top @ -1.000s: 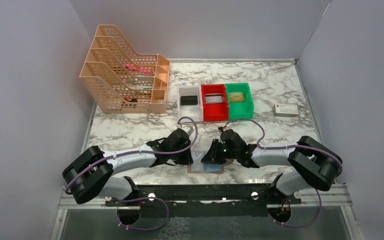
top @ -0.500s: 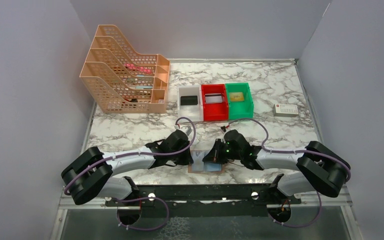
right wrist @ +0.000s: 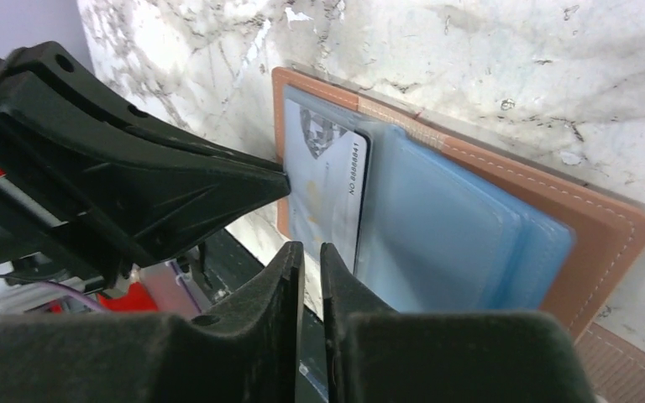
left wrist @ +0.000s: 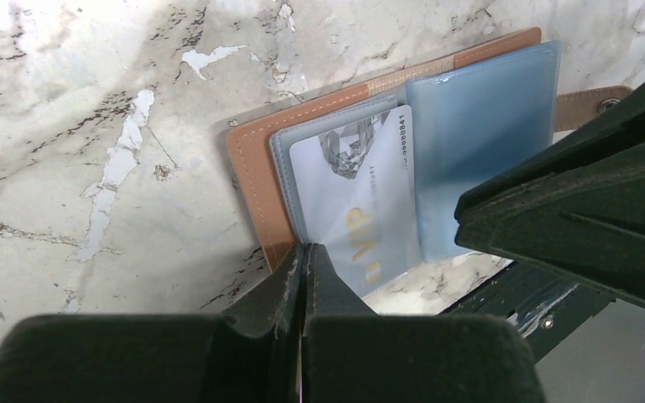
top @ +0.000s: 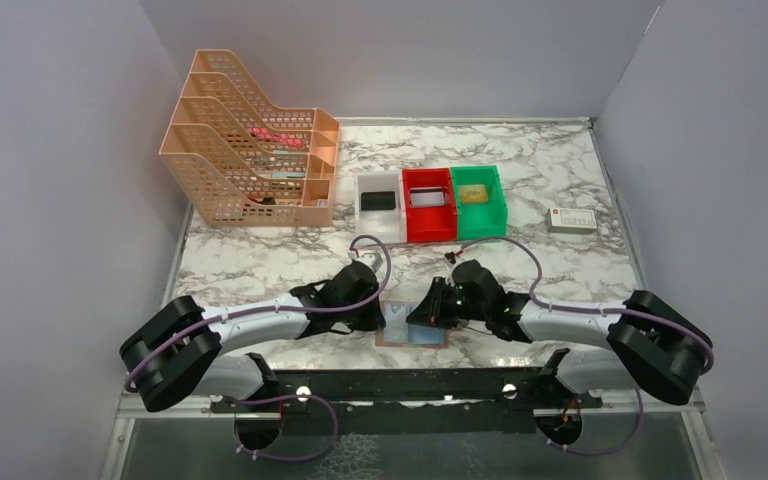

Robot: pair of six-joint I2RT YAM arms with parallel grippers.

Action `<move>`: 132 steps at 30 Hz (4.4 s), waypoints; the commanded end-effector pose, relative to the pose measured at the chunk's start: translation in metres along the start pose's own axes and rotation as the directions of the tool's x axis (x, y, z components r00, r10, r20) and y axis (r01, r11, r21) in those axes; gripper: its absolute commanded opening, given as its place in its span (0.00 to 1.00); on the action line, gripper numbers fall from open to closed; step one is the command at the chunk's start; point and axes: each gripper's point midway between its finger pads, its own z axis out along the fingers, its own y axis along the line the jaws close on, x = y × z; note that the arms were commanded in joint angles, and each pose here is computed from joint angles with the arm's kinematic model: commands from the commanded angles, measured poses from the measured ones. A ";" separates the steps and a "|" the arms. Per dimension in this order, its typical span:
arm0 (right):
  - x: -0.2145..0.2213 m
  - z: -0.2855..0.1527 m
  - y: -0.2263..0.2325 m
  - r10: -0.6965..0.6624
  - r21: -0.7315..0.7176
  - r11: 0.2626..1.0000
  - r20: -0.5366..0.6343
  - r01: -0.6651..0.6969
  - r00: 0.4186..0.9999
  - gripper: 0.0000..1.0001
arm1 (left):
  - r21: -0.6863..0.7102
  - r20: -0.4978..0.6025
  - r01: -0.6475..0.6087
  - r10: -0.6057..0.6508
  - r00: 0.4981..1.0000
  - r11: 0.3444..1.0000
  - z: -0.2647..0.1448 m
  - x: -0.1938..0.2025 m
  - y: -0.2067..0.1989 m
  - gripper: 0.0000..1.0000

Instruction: Take the credit cards out of the card holder

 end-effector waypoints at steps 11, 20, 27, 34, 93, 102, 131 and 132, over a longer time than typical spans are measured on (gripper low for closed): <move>0.006 0.025 -0.040 -0.028 0.221 0.974 -0.080 0.045 0.996 0.37 | -0.056 -0.026 -0.008 0.006 1.000 0.998 0.000 0.009 0.014 0.00; 0.014 0.030 -0.012 -0.046 0.034 0.998 -0.107 0.050 0.993 0.32 | -0.058 -0.062 0.034 -0.037 0.997 0.998 0.010 0.027 0.023 0.00; 0.004 0.028 0.015 -0.027 -0.070 0.997 -0.066 0.023 0.997 0.08 | -0.080 -0.068 0.062 -0.067 0.995 0.995 0.012 0.037 0.033 0.00; -0.003 0.015 0.023 -0.034 -0.087 0.996 -0.024 0.032 0.999 0.01 | -0.113 -0.033 0.054 -0.058 0.998 0.992 0.006 0.030 0.037 0.00; 0.008 0.020 -0.021 0.029 0.069 0.997 -0.068 -0.024 0.997 0.25 | 0.015 -0.042 -0.024 0.025 0.999 1.000 0.007 0.006 -0.005 0.24; 0.002 0.015 -0.032 0.046 0.145 0.989 -0.027 -0.042 0.999 0.26 | -0.023 0.044 -0.029 0.030 0.999 0.999 -0.007 -0.015 -0.006 0.43; 0.001 0.011 -0.032 0.046 0.139 0.989 -0.009 -0.044 0.999 0.29 | 0.076 -0.032 0.015 -0.013 0.999 0.997 0.012 0.003 -0.018 0.41; 0.001 0.011 -0.033 0.048 0.142 0.989 -0.010 -0.046 0.999 0.30 | 0.077 -0.032 0.014 -0.012 0.999 0.997 0.012 0.003 -0.018 0.41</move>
